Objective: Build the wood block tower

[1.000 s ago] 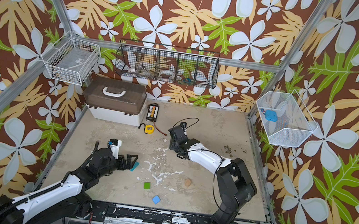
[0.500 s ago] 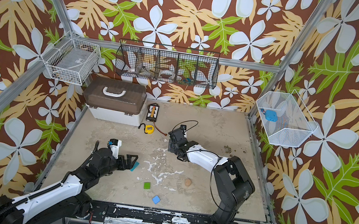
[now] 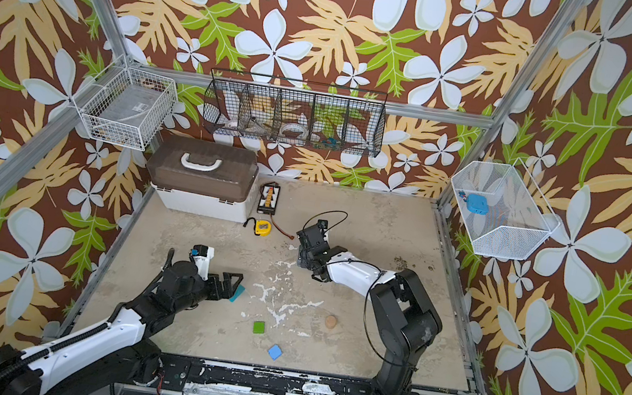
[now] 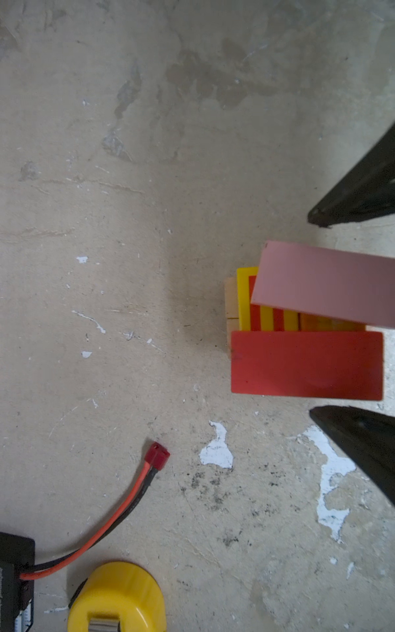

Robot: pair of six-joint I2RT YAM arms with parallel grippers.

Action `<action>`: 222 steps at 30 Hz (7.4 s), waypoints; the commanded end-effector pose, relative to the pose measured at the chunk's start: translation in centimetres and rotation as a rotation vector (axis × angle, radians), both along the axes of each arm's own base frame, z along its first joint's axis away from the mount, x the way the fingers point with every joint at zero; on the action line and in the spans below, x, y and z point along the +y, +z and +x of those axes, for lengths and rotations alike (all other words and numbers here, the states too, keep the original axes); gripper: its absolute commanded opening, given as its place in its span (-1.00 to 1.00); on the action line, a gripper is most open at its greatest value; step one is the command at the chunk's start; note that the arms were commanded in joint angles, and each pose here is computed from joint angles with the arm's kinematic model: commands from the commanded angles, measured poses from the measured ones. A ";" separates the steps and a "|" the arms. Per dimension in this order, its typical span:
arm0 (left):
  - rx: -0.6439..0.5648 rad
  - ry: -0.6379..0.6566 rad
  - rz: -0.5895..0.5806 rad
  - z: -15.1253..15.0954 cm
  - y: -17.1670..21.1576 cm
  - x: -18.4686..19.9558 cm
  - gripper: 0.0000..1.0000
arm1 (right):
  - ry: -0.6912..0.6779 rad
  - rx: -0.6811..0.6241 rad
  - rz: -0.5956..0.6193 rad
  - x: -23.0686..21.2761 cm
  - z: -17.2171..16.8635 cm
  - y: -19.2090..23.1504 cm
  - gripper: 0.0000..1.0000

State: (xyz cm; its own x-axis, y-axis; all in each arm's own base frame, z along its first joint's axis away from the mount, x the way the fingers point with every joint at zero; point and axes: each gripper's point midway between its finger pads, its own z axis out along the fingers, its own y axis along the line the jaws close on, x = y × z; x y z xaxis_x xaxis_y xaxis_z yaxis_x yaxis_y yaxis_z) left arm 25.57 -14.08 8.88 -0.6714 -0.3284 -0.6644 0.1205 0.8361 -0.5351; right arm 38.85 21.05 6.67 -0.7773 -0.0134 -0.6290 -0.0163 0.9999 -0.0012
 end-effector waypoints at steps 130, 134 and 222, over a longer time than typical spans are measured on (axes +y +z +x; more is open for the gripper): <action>-0.026 -0.005 -0.008 0.4 0.7 -0.3 0.99 | -0.032 -0.015 0.037 -3.8 -4.0 -1.6 0.07; -0.026 -0.005 -0.007 0.4 0.6 -0.3 0.99 | -0.029 -0.018 0.040 -3.8 -4.2 -1.4 0.05; -0.026 -0.007 -0.003 0.4 0.6 -0.4 0.99 | -0.019 -0.006 0.019 -0.3 1.0 -0.7 0.45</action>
